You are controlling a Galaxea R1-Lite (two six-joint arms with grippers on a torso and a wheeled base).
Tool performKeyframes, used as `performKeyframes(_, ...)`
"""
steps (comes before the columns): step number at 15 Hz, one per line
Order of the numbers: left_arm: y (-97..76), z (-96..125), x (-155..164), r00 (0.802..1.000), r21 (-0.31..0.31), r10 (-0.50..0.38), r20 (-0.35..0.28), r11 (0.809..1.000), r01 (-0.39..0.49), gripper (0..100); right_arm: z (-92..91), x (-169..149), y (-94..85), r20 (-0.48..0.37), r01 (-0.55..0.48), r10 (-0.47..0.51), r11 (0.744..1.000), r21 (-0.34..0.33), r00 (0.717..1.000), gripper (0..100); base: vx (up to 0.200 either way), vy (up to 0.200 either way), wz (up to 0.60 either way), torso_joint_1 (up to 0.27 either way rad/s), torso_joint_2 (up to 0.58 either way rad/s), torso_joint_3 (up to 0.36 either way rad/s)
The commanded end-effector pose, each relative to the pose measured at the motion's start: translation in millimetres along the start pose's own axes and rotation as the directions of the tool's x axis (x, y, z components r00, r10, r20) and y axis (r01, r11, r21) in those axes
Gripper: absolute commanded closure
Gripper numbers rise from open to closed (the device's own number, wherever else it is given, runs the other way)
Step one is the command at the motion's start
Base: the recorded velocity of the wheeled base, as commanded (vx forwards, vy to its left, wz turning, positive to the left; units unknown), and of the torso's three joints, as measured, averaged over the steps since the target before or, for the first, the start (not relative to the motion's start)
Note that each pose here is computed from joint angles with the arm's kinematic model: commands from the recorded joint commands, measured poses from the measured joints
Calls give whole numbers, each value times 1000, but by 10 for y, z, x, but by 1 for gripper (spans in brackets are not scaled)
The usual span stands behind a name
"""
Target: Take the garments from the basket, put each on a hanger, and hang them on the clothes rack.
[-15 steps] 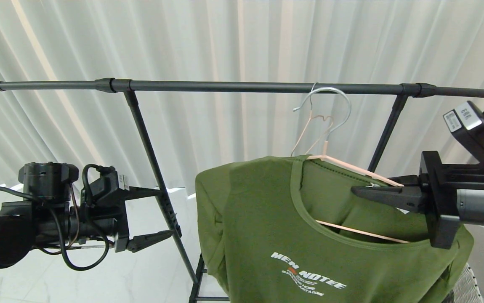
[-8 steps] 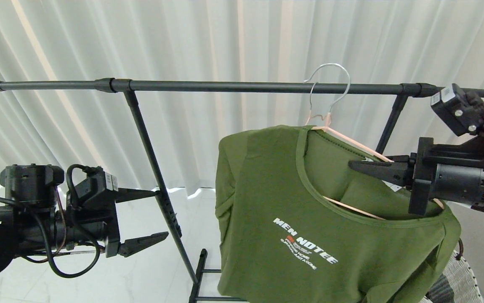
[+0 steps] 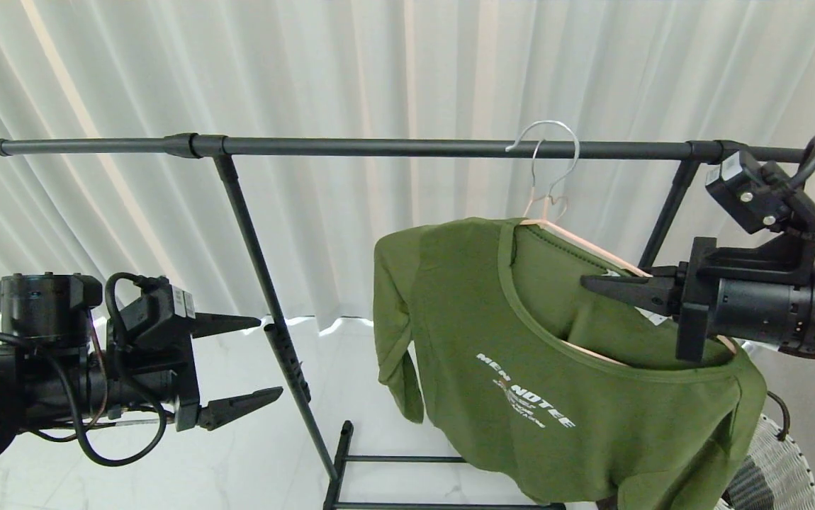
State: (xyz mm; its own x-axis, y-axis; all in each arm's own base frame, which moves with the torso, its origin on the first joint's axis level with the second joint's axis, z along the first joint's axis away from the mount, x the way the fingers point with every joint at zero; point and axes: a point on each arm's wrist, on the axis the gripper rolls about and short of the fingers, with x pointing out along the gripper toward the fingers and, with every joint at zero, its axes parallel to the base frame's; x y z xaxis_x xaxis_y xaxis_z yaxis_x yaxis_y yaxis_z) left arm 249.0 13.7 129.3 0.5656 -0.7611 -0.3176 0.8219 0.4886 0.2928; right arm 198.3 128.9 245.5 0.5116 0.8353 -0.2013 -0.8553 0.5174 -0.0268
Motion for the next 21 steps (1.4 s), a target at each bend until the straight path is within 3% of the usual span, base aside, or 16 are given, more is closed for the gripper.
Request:
performKeyframes(1,4,-5,-2,1000,-1,2,-2,1000,-2,0,-17,31,-14,-8,-2,2,1000,5,1000,100,0,200,0,12,7,-2)
performKeyframes(3,6,-8,5,1000,-2,-1,-1,1000,1,0,0,53,-28,-5,-1,1,1000,3,1000,100,0,200,0,0,0,0)
performKeyframes(7,3,-20,14,1000,-6,-5,-3,1000,5,0,19,133,-85,-8,5,-4,1000,7,1000,100,0,0,0,0,0,0)
performKeyframes(18,10,-24,24,1000,-7,-7,-3,1000,7,0,44,415,-388,-36,138,-137,989,48,990,100,0,0,0,0,0,0)
performKeyframes(21,16,-24,32,1000,-7,-8,-2,1000,8,0,68,491,-435,-35,158,-155,985,71,987,100,200,0,0,-1,2,1)
